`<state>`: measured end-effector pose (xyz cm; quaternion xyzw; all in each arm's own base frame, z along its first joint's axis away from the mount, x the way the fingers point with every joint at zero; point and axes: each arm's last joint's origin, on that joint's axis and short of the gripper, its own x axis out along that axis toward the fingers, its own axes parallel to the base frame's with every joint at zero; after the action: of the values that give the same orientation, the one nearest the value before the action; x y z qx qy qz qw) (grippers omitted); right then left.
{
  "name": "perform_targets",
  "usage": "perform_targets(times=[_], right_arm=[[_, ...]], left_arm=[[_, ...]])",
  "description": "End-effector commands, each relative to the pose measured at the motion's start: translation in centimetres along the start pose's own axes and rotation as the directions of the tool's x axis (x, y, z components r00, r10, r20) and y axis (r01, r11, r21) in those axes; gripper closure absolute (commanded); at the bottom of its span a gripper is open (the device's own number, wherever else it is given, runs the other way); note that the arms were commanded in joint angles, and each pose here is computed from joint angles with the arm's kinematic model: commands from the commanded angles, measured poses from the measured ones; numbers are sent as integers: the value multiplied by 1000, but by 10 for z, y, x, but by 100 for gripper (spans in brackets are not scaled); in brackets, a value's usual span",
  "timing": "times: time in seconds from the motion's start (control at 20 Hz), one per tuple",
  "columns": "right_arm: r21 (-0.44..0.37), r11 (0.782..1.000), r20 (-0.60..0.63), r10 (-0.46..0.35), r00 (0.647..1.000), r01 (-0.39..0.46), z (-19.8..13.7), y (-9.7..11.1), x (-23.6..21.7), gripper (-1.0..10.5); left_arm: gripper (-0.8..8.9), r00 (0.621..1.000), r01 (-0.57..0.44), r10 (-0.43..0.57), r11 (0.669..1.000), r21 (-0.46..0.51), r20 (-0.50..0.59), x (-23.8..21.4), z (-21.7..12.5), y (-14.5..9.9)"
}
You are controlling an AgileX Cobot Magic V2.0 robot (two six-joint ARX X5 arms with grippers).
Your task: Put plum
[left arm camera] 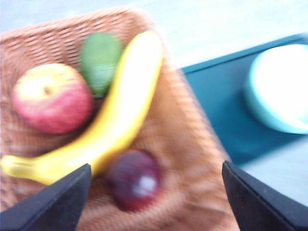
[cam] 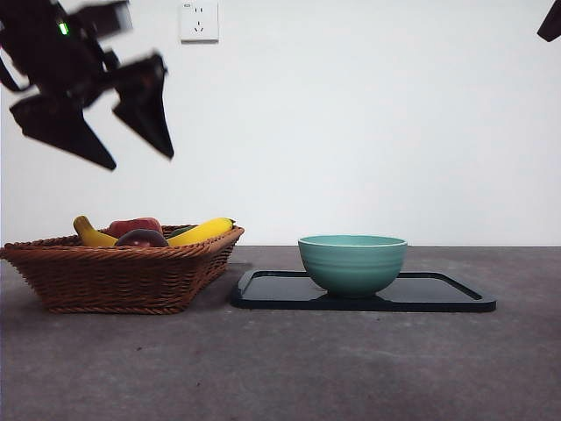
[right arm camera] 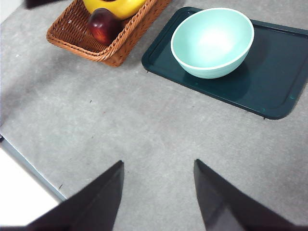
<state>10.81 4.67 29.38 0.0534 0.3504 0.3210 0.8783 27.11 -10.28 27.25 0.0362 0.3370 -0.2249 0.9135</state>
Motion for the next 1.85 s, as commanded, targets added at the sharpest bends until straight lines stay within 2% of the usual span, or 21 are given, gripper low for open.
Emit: perform_targets(times=[0.05,0.25,0.55,0.75,1.15,1.5,1.65,1.85], right_arm=[[-7,1000,7,7,1000,-7,2,1,0,715],[-7,1000,7,6,1000,-5,2,1,0,715],[-5,1000,7,5,1000,-5,2,1,0,715],[7,1000,7,5,1000,-5,2,1,0,715],[24,1000,-1,5,1000,-5,1,1,0,715],[119,993,20,-2,1000,-1,3,0,1,715],[181,983,52,-45,998,35,14,-2,5,714],[208,971,-11,-115,993,114,43,-10,24,662]], left_arm=[[377,993,109,-108,994,-6,44,-26,7,-8],[378,964,266,-265,964,-23,27,-69,0,-19],[378,915,396,-399,917,-54,-58,-114,-22,-28],[380,907,412,-412,911,-22,-87,-126,-30,-30],[380,907,412,-412,911,-22,-87,-127,-31,-30],[380,907,412,-413,911,-21,-87,-127,-30,-30],[380,907,412,-413,911,-21,-87,-127,-30,-30],[380,907,412,-412,911,-22,-87,-127,-31,-30]])
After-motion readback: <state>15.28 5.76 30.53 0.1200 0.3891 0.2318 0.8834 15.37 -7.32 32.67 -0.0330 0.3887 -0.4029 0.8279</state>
